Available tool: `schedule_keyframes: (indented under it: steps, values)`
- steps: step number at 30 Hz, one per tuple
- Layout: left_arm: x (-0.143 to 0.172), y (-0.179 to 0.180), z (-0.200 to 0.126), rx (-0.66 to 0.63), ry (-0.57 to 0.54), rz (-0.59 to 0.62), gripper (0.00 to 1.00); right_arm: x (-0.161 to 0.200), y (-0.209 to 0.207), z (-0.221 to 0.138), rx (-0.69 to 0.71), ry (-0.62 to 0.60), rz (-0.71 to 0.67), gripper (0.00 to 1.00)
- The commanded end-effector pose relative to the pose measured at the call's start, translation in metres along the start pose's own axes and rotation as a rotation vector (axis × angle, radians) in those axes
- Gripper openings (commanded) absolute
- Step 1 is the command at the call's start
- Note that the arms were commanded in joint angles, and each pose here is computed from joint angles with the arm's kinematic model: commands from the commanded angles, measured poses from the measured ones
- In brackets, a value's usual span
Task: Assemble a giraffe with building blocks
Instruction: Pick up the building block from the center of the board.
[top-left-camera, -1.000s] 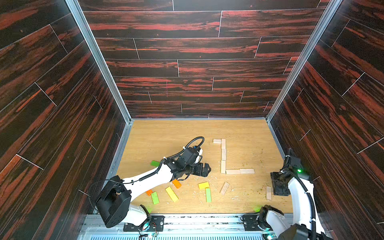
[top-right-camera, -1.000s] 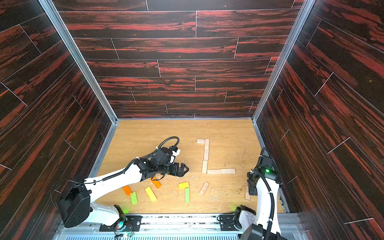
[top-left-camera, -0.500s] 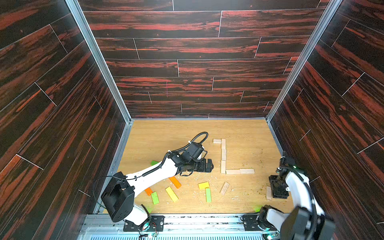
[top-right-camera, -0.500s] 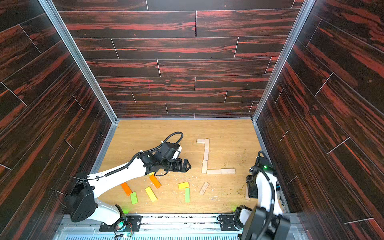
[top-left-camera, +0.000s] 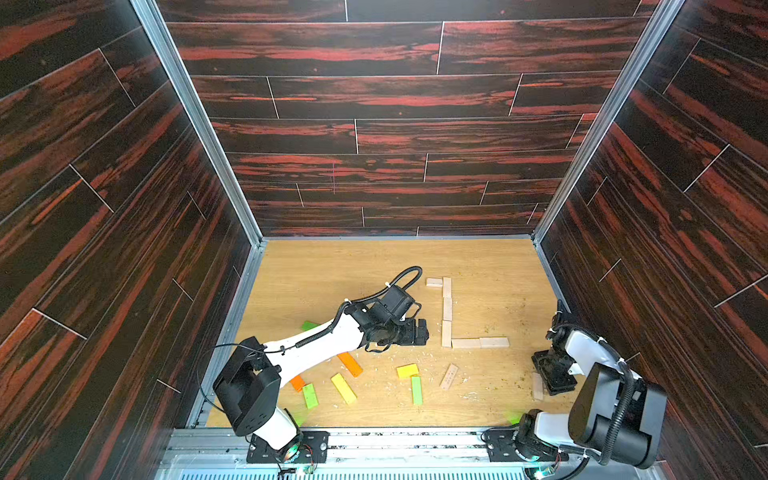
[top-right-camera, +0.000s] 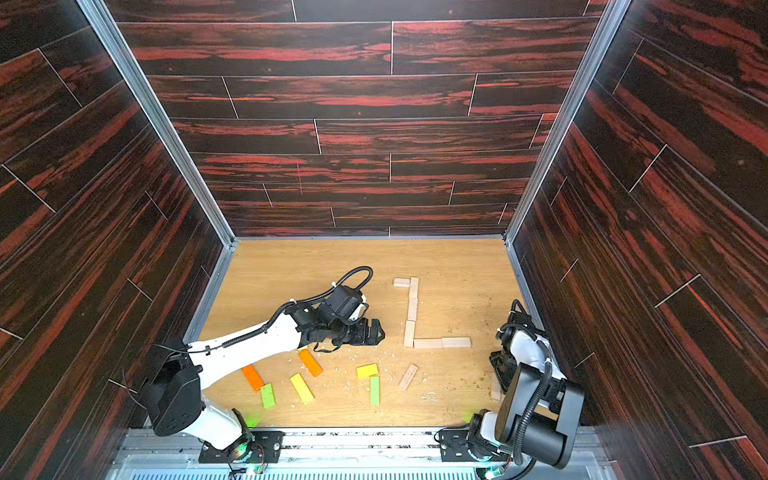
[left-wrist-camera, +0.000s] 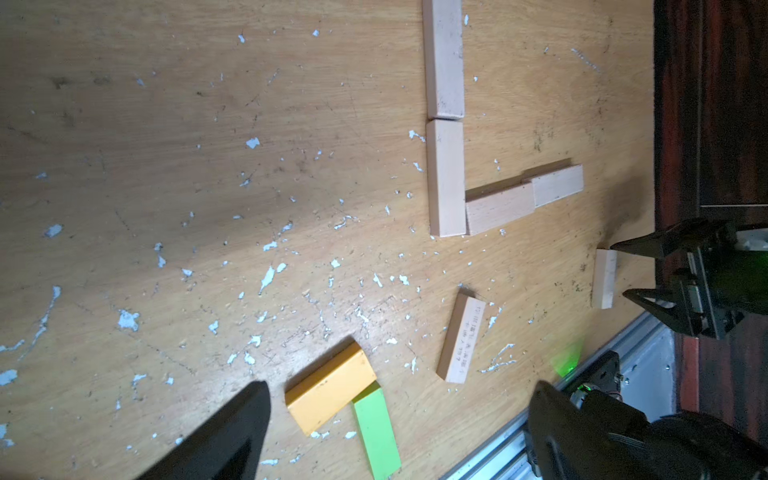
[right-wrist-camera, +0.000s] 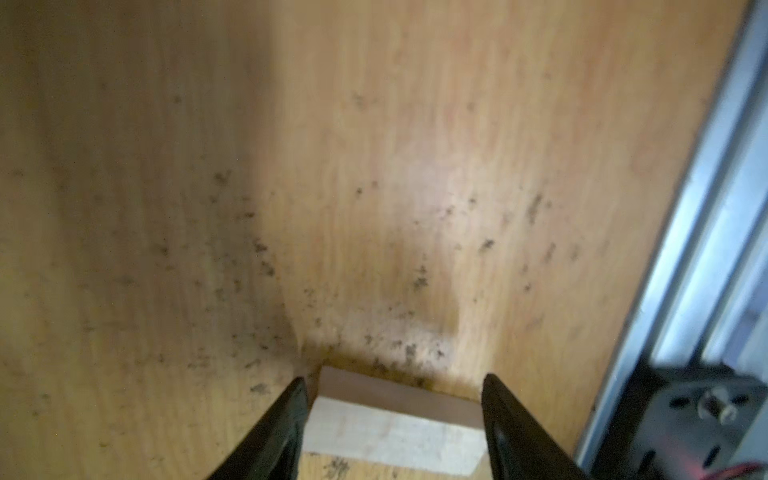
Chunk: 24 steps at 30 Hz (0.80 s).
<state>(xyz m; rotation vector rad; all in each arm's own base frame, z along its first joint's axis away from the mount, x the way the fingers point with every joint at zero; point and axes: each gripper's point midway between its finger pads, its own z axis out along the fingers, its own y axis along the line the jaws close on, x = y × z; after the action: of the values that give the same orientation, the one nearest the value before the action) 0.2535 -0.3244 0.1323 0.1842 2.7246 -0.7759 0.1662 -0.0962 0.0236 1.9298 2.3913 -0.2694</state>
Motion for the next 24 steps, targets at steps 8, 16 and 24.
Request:
schedule_keyframes:
  steps: [8, 16, 24]
  values:
    - [-0.006, -0.004, -0.013, 0.018, -0.053, 0.027, 1.0, 0.009, 0.015, -0.008, -0.087, -0.052, -0.217, 0.67]
    - [-0.008, -0.004, -0.019, 0.019, -0.071, 0.037, 1.0, 0.026, 0.01, 0.004, -0.027, -0.006, -0.247, 0.67]
    - [-0.01, -0.003, -0.017, 0.022, -0.066, 0.037, 1.0, 0.036, 0.0, 0.019, 0.013, 0.031, -0.223, 0.67]
